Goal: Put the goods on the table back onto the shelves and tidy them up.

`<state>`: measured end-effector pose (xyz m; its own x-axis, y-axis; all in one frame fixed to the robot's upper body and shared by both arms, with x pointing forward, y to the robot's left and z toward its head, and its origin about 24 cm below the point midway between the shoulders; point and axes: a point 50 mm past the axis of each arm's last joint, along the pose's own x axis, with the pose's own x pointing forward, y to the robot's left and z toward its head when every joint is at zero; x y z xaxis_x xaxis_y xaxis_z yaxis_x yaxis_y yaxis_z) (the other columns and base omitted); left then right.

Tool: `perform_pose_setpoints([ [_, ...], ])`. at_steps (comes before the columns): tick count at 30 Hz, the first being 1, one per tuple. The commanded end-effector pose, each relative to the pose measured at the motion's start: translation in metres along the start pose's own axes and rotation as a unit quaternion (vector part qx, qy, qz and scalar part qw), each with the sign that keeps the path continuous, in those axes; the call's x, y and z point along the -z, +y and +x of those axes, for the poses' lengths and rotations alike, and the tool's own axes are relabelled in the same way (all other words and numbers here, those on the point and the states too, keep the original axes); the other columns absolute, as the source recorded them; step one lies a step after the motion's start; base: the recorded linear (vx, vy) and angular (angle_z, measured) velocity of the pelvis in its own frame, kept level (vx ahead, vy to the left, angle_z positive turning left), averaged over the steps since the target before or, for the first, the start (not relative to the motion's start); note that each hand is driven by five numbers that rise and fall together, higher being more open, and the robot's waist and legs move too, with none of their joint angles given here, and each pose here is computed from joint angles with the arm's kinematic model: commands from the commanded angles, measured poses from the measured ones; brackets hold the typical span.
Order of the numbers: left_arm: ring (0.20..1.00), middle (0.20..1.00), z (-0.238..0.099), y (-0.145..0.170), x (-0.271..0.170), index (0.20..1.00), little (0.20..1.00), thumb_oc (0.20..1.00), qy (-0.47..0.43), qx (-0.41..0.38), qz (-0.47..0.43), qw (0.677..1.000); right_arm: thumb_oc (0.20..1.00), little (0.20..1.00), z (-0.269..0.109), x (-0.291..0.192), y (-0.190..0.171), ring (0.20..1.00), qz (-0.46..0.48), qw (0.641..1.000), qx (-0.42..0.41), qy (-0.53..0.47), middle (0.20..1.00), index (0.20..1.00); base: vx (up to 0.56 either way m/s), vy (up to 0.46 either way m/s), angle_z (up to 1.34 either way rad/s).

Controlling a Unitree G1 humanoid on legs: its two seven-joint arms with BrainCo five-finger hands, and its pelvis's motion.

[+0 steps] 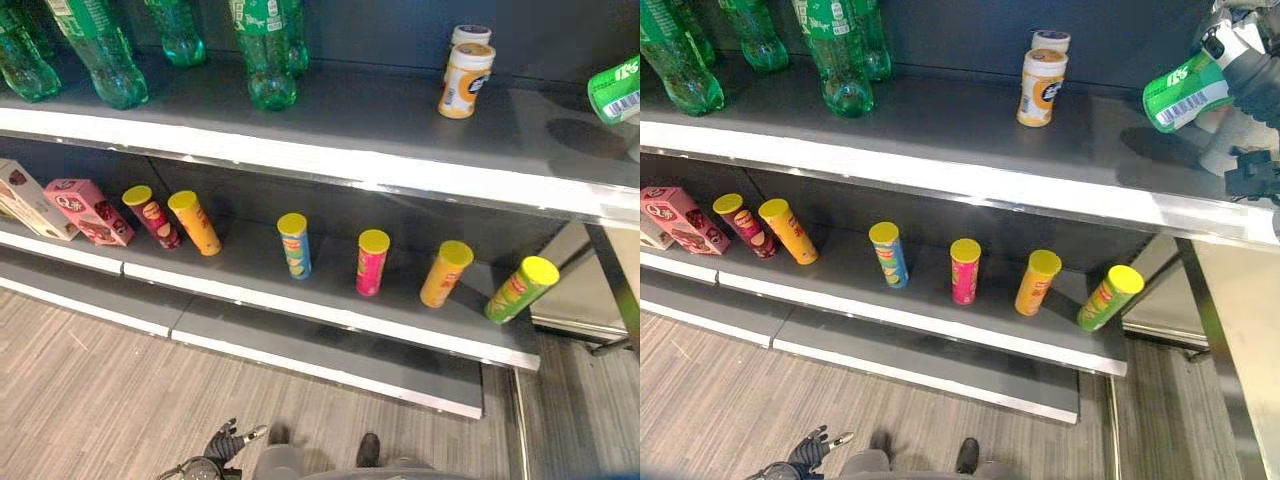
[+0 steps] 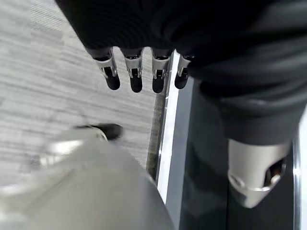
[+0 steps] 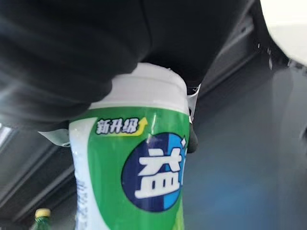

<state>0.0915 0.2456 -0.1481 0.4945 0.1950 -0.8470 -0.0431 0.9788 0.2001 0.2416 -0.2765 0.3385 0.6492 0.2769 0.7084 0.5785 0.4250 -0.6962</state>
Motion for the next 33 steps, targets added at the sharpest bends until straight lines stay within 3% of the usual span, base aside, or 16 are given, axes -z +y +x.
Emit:
perform_pose_setpoints([
  [1, 1.0, 1.0, 0.0, 0.022, -0.015, 1.0, 1.0, 1.0, -0.032, -0.02, 0.031, 0.999, 0.2, 0.2, 0.008, -0.006, -0.025, 0.2, -0.003, 0.999, 0.04, -0.021, 0.2, 0.2, 0.09, 0.083, -0.13],
  [12, 1.0, 1.0, -0.001, 0.034, -0.005, 1.0, 1.0, 1.0, -0.01, -0.039, 0.022, 0.999, 0.2, 0.2, 0.03, -0.011, -0.016, 0.2, -0.019, 0.997, -0.072, -0.025, 0.2, 0.2, 0.05, 0.08, -0.15],
  [25, 1.0, 1.0, 0.0, 0.027, -0.008, 1.0, 1.0, 1.0, -0.022, -0.029, 0.021, 0.999, 0.2, 0.2, 0.015, -0.02, -0.023, 0.2, -0.067, 0.99, -0.12, -0.039, 0.2, 0.2, 0.02, 0.02, -0.09],
  [33, 1.0, 1.0, 0.001, 0.022, -0.014, 1.0, 1.0, 1.0, -0.031, -0.015, 0.033, 0.999, 0.2, 0.2, 0.002, -0.014, -0.005, 0.2, -0.042, 0.985, -0.165, -0.02, 0.2, 0.2, 0.0, 0.003, -0.02],
])
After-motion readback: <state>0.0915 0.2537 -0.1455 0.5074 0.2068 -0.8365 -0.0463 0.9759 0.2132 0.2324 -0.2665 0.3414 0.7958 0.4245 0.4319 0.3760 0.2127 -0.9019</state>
